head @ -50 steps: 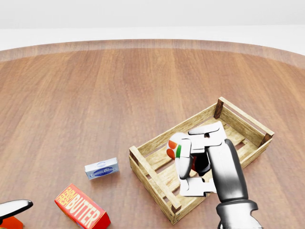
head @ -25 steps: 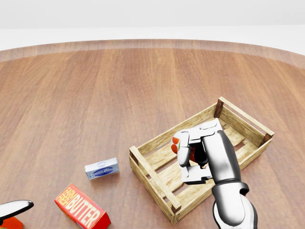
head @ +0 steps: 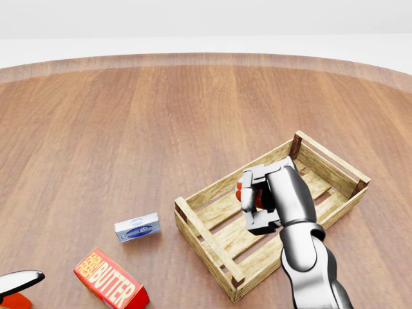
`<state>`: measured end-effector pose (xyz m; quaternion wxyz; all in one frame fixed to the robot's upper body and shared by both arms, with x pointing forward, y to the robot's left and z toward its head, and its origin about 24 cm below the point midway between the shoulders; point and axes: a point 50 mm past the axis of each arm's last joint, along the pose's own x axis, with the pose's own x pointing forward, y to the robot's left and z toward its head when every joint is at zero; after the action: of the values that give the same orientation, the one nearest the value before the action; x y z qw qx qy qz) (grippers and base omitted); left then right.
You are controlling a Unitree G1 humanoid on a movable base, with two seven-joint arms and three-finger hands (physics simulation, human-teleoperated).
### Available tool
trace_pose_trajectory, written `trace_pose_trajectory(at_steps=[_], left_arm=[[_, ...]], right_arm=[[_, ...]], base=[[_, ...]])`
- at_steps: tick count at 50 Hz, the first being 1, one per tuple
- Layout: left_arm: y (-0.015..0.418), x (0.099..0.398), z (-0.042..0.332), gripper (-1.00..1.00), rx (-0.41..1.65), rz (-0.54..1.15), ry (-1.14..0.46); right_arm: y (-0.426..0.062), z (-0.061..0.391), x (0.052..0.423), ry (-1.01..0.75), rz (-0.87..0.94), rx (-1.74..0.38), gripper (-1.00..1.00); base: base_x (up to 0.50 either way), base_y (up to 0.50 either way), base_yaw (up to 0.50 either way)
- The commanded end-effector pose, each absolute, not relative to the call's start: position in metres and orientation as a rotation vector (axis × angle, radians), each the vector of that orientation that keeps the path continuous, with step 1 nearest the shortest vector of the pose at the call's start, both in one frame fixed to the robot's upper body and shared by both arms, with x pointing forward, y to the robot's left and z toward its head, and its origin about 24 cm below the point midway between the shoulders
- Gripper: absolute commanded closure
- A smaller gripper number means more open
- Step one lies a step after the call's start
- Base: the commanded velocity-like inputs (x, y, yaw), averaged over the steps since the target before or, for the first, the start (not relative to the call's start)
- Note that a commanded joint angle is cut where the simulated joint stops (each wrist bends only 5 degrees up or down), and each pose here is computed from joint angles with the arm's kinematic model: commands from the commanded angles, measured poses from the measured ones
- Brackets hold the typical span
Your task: Pick up the tomato sauce, and put it in the wooden tray.
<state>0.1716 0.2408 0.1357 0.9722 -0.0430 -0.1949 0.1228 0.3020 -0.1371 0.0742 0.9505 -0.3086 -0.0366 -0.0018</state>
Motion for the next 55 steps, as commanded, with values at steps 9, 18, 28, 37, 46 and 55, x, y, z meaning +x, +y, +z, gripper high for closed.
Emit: trace_pose_trajectory(at_steps=[9,18,28,37,46,55], left_arm=[[0.241,0.171,0.136,-0.95,-0.089,0.248,-0.396],[0.244,0.170,0.137,-0.95,-0.092,0.254,-0.400],[0.245,0.170,0.137,-0.95,-0.093,0.257,-0.402],[0.246,0.170,0.137,-0.96,-0.093,0.259,-0.402],[0.246,0.169,0.137,-0.95,-0.093,0.260,-0.404],[0.246,0.169,0.137,-0.95,-0.092,0.261,-0.402]], right_arm=[[-0.140,0.065,0.327,-0.011,-0.014,-0.740,1.00],[-0.140,0.065,0.341,0.023,0.014,-0.802,1.00],[-0.145,0.057,0.347,0.081,0.039,-0.859,1.00],[-0.152,0.039,0.347,0.173,0.077,-0.913,1.00],[-0.155,0.026,0.347,0.255,0.133,-0.961,1.00],[-0.157,0.018,0.347,0.308,0.173,-0.986,1.00]], base=[[0.00,0.00,0.00],[0.00,0.00,0.00],[0.00,0.00,0.00],[0.00,0.00,0.00],[0.00,0.00,0.00],[0.00,0.00,0.00]])
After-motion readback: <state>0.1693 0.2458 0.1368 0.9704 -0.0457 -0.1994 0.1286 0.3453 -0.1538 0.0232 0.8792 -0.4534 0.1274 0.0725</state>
